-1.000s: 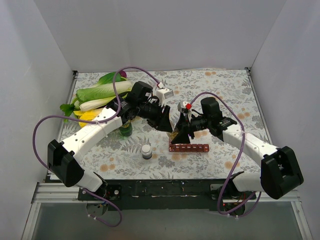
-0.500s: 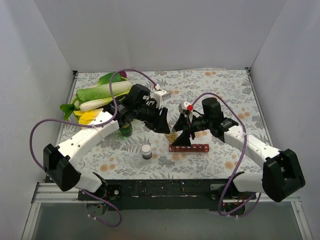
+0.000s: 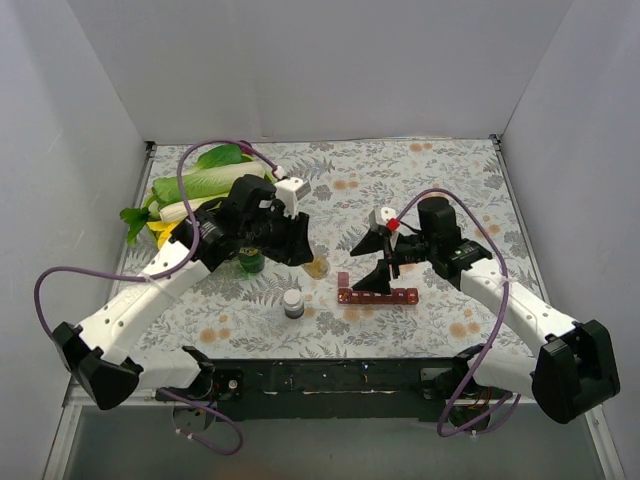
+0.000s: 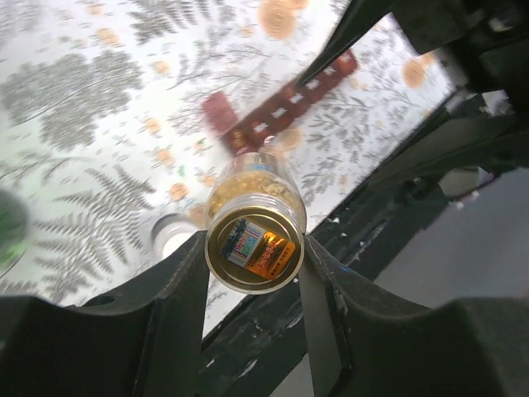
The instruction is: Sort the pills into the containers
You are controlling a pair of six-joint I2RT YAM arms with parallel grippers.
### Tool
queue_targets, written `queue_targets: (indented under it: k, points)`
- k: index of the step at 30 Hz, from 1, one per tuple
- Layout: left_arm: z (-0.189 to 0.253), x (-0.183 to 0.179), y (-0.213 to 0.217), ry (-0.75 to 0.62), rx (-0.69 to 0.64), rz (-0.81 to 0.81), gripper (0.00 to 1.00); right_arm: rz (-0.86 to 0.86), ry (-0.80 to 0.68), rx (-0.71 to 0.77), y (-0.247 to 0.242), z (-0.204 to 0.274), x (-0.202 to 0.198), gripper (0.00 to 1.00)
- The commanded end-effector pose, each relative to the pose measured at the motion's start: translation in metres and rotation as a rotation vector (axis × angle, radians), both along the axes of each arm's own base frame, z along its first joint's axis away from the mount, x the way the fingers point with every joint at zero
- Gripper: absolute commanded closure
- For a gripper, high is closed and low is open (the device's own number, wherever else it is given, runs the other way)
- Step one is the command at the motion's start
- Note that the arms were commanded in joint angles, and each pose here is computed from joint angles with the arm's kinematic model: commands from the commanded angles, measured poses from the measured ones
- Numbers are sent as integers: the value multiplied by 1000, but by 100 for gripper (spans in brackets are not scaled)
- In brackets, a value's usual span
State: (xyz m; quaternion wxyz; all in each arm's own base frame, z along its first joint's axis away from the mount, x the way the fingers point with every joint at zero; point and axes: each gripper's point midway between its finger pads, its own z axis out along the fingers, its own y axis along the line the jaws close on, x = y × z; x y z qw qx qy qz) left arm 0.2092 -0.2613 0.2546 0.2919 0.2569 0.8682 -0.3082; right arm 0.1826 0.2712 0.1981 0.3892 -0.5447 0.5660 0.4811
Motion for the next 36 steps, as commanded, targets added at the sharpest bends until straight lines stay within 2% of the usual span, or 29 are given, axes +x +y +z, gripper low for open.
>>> queue_targets:
  k: [1, 6, 8, 12, 17, 20, 24, 30, 32, 33, 35, 36]
  points:
    - [26, 6, 56, -93, 81, 274, 100, -82, -80, 8, -25, 4, 22, 5]
    - [-8, -2, 99, -56, 167, 493, 100, -173, -98, 10, -48, -1, 42, 6]
    - [-15, -6, 109, -26, 143, 595, 100, -186, -98, 4, -52, -6, 44, 6]
    - [-56, -14, 133, 53, 190, 778, 100, -209, -102, -6, -57, -14, 48, 6]
    - [-93, -7, 149, 89, 214, 990, 100, -232, -162, -27, -61, -27, 52, 7]
    - [-104, 5, 150, 63, 245, 1032, 100, -233, -196, -44, -64, -33, 52, 7]
    - [-133, 12, 160, 66, 351, 1115, 100, -218, -234, -53, -65, -39, 50, 7]
    - [-152, 13, 163, 83, 362, 1154, 98, -216, -249, -64, -67, -41, 51, 7]
    - [-154, 12, 162, 90, 359, 1154, 92, -215, -251, -64, -67, -42, 50, 6]
    - [-153, 12, 161, 93, 352, 1153, 72, -211, -249, -66, -67, -44, 50, 7]
    - [-152, 11, 159, 105, 338, 1146, 57, -207, -249, -70, -67, -45, 49, 7]
    - [-149, 11, 158, 108, 330, 1148, 41, -204, -262, -76, -68, -47, 50, 7]
